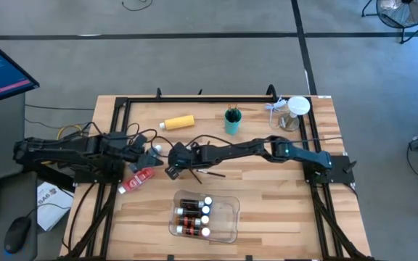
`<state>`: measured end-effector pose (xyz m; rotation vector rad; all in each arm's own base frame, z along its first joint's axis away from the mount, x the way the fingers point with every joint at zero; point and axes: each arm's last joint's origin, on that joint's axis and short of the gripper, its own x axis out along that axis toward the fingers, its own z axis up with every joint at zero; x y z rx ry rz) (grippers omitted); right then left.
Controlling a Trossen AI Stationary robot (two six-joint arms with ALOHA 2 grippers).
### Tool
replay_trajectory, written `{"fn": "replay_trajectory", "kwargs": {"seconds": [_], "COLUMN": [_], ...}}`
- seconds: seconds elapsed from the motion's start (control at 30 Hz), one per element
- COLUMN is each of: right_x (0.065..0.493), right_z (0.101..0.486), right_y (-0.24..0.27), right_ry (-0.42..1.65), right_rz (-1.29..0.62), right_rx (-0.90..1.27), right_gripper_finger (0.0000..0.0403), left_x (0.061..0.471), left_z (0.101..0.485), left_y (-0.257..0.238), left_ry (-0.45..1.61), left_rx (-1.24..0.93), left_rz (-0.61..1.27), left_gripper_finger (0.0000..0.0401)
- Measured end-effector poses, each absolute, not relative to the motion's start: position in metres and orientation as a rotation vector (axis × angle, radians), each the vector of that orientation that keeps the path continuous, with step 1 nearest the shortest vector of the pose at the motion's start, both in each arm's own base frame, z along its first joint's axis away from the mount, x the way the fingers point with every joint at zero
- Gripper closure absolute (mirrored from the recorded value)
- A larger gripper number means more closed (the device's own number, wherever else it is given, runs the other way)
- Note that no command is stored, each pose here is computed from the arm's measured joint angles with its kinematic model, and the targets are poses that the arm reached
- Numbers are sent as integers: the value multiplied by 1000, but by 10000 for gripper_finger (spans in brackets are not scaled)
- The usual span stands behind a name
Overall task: Pick & Place Paint Supplies
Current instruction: Put the silver paint brush into the green cup
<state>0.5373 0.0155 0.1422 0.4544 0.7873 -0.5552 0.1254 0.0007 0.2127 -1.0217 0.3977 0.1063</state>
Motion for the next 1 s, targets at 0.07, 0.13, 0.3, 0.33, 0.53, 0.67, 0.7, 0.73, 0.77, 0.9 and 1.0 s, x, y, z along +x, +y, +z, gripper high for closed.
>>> {"fn": "replay_trajectory", "kwargs": {"seconds": [0.07,0.13,0.3,0.33,0.53,0.67,0.7,0.73,0.77,0.9,1.0], "right_x": [534,533,535,535,533,529,529,528,528,529,529], "right_z": [139,138,141,140,138,136,136,135,135,136,136], "right_y": [15,14,13,12,10,8,7,7,7,7,5], "right_ry": [820,808,806,811,821,854,860,864,863,856,850], "right_rz": [-611,-659,-620,-617,-644,-673,-676,-677,-677,-682,-682], "right_rx": [469,503,575,588,626,638,635,634,634,632,634], "right_gripper_finger": [295,295,295,295,295,295,295,295,295,295,295], "left_x": [125,125,125,125,125,125,125,125,125,126,125], "left_z": [213,213,213,213,213,213,213,213,213,213,213], "left_y": [1,1,1,1,0,0,0,0,0,0,0], "left_ry": [397,397,398,397,410,415,414,412,410,410,409], "left_rx": [-1024,-1026,-1026,-1026,-1031,-1050,-1054,-1054,-1056,-1060,-1061], "left_rz": [107,107,107,107,82,78,79,78,77,77,77], "left_gripper_finger": [400,400,400,400,400,400,400,400,400,400,400]}}
